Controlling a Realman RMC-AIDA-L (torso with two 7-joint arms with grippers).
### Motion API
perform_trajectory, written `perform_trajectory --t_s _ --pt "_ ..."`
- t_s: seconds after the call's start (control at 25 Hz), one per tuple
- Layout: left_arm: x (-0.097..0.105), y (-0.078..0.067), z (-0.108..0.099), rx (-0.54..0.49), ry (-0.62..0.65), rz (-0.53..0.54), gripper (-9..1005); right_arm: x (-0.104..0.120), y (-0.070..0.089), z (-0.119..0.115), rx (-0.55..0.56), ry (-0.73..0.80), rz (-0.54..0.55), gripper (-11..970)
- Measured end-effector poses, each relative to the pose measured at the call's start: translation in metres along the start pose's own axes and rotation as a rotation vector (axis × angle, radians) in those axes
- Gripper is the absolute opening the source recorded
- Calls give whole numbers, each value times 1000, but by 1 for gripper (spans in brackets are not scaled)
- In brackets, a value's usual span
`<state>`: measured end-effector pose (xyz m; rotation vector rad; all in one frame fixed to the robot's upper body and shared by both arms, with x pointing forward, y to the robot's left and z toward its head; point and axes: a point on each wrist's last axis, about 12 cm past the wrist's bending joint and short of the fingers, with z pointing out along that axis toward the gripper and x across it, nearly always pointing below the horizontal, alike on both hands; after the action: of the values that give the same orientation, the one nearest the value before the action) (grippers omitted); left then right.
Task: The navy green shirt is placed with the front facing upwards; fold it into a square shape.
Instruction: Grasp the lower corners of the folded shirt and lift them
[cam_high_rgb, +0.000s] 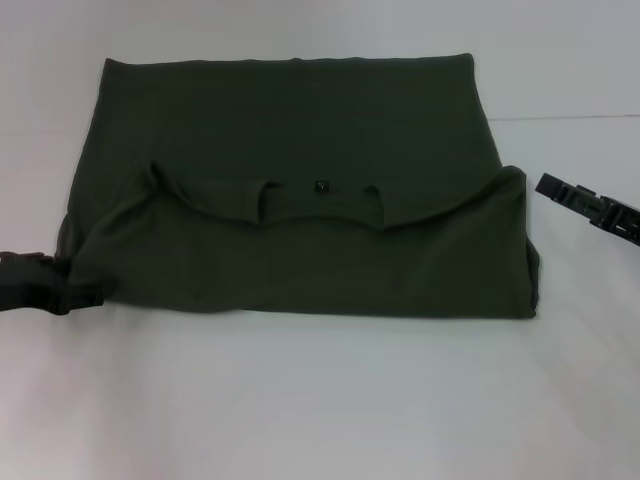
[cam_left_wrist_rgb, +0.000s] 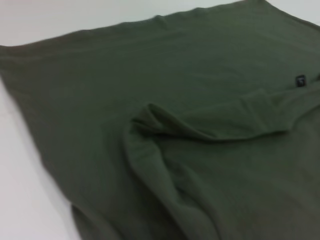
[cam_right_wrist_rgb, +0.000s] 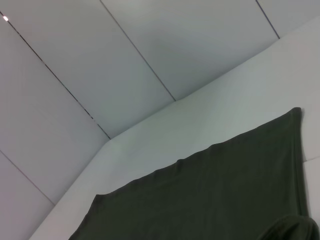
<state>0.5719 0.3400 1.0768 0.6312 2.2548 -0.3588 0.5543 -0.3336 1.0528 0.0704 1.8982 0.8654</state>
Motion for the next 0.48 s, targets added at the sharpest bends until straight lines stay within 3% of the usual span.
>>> perform_trajectory --t_s 0.48 --pt "0 -3 2 25 30 27 691 -1 0 1 0 2 -5 890"
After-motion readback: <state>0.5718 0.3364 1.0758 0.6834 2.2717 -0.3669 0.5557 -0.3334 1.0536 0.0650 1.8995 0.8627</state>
